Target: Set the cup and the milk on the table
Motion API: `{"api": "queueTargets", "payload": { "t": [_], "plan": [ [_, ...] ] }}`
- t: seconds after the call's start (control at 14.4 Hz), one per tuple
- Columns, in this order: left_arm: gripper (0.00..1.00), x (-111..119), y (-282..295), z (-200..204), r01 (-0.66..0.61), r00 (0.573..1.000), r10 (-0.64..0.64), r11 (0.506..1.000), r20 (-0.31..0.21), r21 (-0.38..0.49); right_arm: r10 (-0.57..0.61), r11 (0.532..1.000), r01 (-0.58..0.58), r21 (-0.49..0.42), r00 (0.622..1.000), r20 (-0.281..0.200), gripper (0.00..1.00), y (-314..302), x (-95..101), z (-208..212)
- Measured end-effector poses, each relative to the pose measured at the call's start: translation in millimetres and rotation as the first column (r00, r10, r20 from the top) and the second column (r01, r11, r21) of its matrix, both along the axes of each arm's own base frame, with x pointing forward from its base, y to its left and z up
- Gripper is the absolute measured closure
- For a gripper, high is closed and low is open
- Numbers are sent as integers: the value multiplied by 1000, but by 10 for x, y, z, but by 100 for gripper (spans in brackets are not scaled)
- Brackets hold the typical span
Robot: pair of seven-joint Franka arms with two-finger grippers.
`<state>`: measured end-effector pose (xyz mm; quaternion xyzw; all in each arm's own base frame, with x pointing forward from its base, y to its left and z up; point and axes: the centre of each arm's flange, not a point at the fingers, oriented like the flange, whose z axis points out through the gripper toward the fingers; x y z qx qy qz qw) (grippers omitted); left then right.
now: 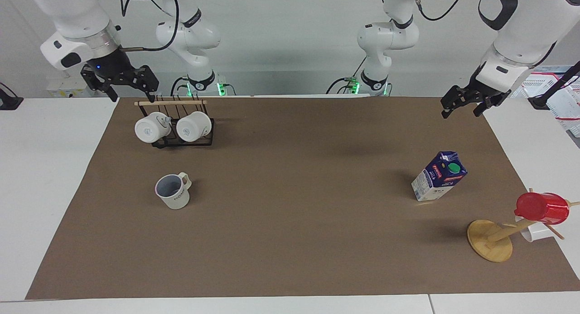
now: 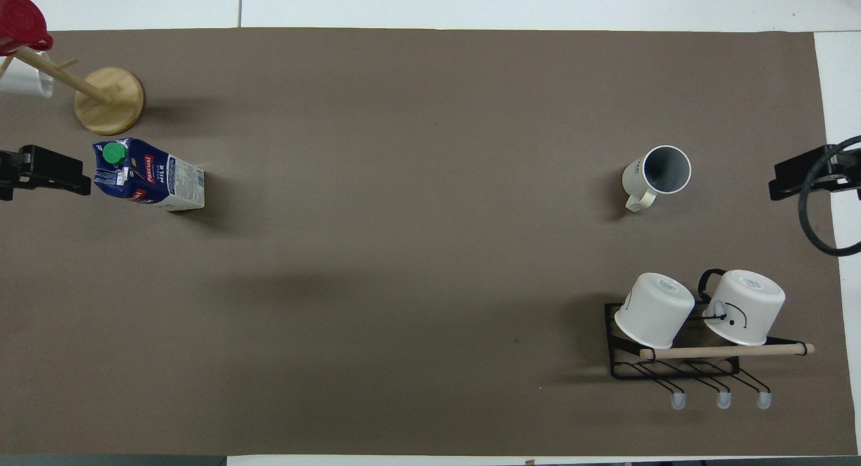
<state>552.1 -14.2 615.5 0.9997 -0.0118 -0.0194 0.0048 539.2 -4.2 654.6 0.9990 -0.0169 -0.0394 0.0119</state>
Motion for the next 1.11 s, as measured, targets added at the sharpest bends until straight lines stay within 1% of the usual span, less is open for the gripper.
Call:
{"api": "queueTargets", "payload": {
  "t": [0.21,0.28,0.42,0.69,0.76,0.9,1.04,1.11],
  "plan": [
    [0,0,0,0,0,1000,0,1000,0,0,0,1000,0,0,1000,-1,0,1,0,-7],
    [0,0,0,0,0,1000,0,1000,0,0,-1,1000,1,0,1000,7,0,1,16,-27],
    [0,0,0,0,0,1000,0,1000,0,0,0,1000,0,0,998,68,0,3,112,-86],
    [0,0,0,0,0,1000,0,1000,0,0,13,1000,-13,-1,993,114,0,1,234,-260],
    [0,0,0,0,0,1000,0,1000,0,0,38,999,-39,-1,991,125,0,-3,303,-356],
    [0,0,0,0,0,1000,0,1000,0,0,99,994,-103,20,985,142,0,-67,530,-698],
    [0,0,0,0,0,1000,0,1000,0,0,127,989,-137,53,980,155,0,-251,747,-1210],
    [0,0,0,0,0,1000,0,1000,0,0,139,987,-150,58,977,164,0,-349,790,-1520]
  ]
}}
